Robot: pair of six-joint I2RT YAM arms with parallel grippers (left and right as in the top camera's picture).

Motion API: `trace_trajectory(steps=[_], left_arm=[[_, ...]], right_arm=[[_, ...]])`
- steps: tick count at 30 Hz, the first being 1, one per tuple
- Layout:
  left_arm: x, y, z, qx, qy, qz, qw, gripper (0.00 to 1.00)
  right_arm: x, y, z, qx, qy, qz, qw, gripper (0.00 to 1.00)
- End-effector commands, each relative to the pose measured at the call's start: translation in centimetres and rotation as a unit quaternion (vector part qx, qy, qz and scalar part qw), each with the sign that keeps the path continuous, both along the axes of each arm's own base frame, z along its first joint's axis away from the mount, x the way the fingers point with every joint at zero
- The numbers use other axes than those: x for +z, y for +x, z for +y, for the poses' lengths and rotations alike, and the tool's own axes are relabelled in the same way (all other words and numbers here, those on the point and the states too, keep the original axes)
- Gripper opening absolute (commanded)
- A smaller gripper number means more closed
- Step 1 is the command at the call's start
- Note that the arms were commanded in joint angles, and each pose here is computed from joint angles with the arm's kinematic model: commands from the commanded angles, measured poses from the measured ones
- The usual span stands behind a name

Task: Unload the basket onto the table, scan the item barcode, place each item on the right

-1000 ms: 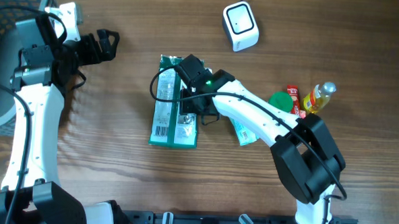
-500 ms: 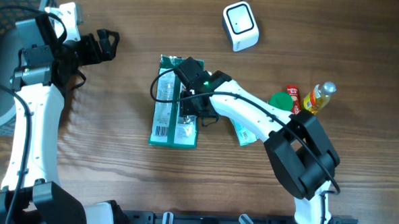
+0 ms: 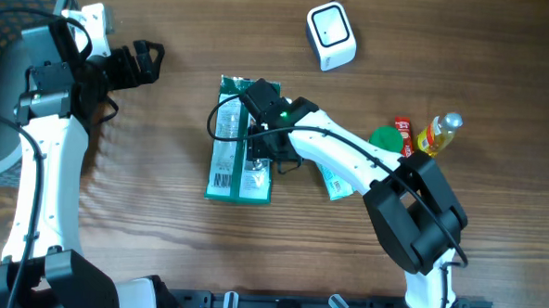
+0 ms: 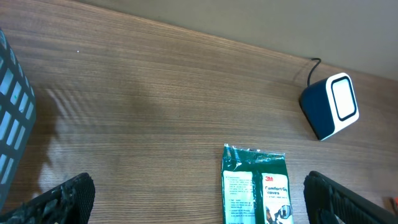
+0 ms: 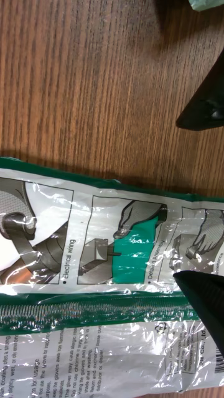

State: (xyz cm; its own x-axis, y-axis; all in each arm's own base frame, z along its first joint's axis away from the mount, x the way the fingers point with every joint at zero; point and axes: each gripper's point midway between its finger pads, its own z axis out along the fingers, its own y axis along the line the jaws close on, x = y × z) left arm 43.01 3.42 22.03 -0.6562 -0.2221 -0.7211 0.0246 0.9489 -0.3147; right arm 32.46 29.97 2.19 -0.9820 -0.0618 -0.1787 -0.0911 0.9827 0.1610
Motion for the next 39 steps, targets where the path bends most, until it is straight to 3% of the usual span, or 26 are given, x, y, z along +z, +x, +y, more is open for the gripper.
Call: trace_trajectory(steps=[1, 6, 8, 10, 16, 17, 18, 19, 24, 29, 39], left_arm=[[-0.1, 0.0, -0.2, -0.001, -0.006, 0.002, 1.000, 1.00], [-0.3, -0.1, -0.3, -0.004, -0.012, 0.006, 1.000, 1.00], [-1.6, -2.6, -3.1, -0.037, -0.086, 0.068, 0.993, 1.00], [-3.3, -5.0, -3.8, 0.007, -0.145, 0.152, 0.978, 1.00], [-5.0, -7.4, -6.7, -0.010, -0.164, 0.224, 0.961, 1.00], [-5.0, -7.4, -7.2, -0.018, -0.162, 0.226, 0.960, 0.49], [-5.1, -7.6, -8.1, -0.028, -0.159, 0.229, 0.960, 0.12], [-5.2, -7.8, -8.9, -0.040, -0.157, 0.232, 0.959, 0.04], [-6.1, -8.2, -11.0, -0.055, -0.111, 0.244, 0.962, 0.04], [-8.4, -8.7, -11.0, 0.022, -0.076, 0.276, 0.958, 0.04], [-12.5, -9.4, -11.3, 0.046, -0.080, 0.280, 0.955, 0.04]], right_arm=[[-0.9, 0.3, -0.2, 0.002, -0.014, -0.007, 1.000, 0.76], [-0.7, 0.7, 0.4, 0.004, 0.001, -0.014, 1.000, 0.73], [-0.6, 0.8, 0.4, 0.005, 0.003, -0.017, 1.000, 0.73], [-0.5, 0.8, 0.8, 0.040, 0.018, -0.009, 0.999, 0.73], [0.6, -0.4, 1.4, 0.113, 0.129, 0.066, 0.983, 0.73], [0.6, -0.4, 1.3, 0.111, 0.134, 0.071, 0.982, 0.74], [0.7, -0.3, 1.1, 0.108, 0.138, 0.074, 0.982, 0.74], [0.7, -0.3, 0.9, 0.105, 0.138, 0.077, 0.982, 0.74], [0.5, -1.0, 0.3, 0.107, 0.128, 0.093, 0.982, 0.77], [0.4, -1.2, 0.0, 0.105, 0.124, 0.099, 0.982, 0.78], [0.3, -1.4, -0.1, 0.104, 0.122, 0.104, 0.982, 0.78]])
